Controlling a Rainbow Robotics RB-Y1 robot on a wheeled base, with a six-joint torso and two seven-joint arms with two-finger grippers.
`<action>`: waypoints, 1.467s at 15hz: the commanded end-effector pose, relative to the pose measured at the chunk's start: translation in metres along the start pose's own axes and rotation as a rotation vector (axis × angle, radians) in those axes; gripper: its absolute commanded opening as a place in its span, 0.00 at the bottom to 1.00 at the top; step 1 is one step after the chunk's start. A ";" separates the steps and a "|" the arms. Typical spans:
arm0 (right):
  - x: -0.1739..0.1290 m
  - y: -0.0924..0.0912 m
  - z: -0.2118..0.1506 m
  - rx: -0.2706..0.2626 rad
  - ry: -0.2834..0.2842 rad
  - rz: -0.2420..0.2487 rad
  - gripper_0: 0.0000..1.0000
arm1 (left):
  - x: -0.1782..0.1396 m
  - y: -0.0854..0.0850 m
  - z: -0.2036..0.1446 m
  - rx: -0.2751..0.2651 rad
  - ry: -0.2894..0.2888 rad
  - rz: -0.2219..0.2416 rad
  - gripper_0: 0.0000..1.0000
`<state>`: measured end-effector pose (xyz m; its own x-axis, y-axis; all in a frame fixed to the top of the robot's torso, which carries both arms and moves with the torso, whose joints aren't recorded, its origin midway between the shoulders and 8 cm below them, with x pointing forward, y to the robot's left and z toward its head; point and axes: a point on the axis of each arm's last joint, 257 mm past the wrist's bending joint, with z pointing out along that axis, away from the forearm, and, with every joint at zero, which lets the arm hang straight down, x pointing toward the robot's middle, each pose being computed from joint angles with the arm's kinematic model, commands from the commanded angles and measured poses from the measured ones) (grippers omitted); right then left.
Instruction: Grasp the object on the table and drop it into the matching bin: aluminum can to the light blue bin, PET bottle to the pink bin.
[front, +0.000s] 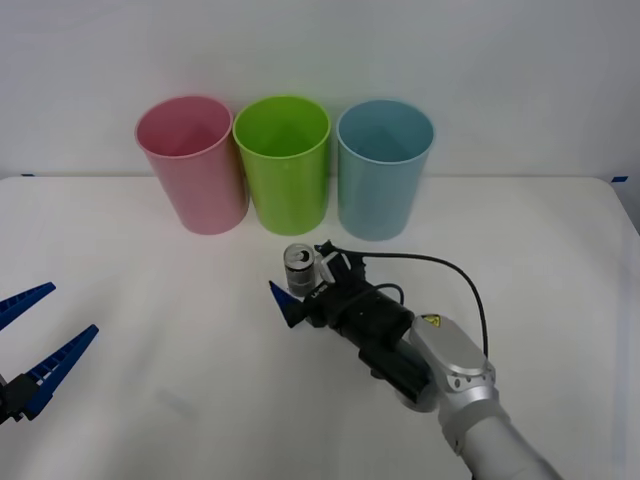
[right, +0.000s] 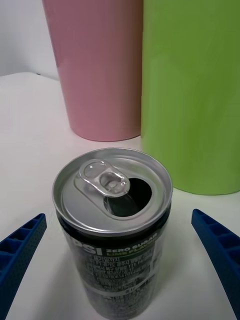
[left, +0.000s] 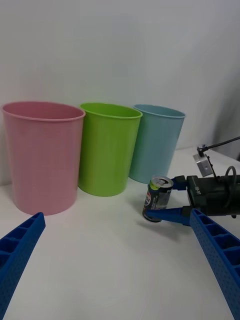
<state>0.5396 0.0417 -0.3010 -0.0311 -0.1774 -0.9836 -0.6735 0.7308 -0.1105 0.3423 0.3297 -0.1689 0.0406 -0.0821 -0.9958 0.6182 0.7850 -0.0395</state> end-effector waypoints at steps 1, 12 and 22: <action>0.000 0.002 0.001 0.000 0.002 -0.001 1.00 | 0.000 0.000 0.000 0.000 0.000 0.000 1.00; -0.002 0.001 0.001 0.002 -0.004 0.009 0.00 | 0.000 0.000 0.000 0.000 0.000 0.000 1.00; -0.027 -0.011 -0.036 -0.001 -0.095 0.009 0.00 | 0.000 0.000 0.000 0.000 0.000 0.000 1.00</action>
<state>0.5249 0.0197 -0.2739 0.0220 -0.1176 -0.9928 -0.6760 0.7299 -0.1014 0.3423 0.3297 -0.1689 0.0406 -0.0821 -0.9958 0.6182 0.7850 -0.0395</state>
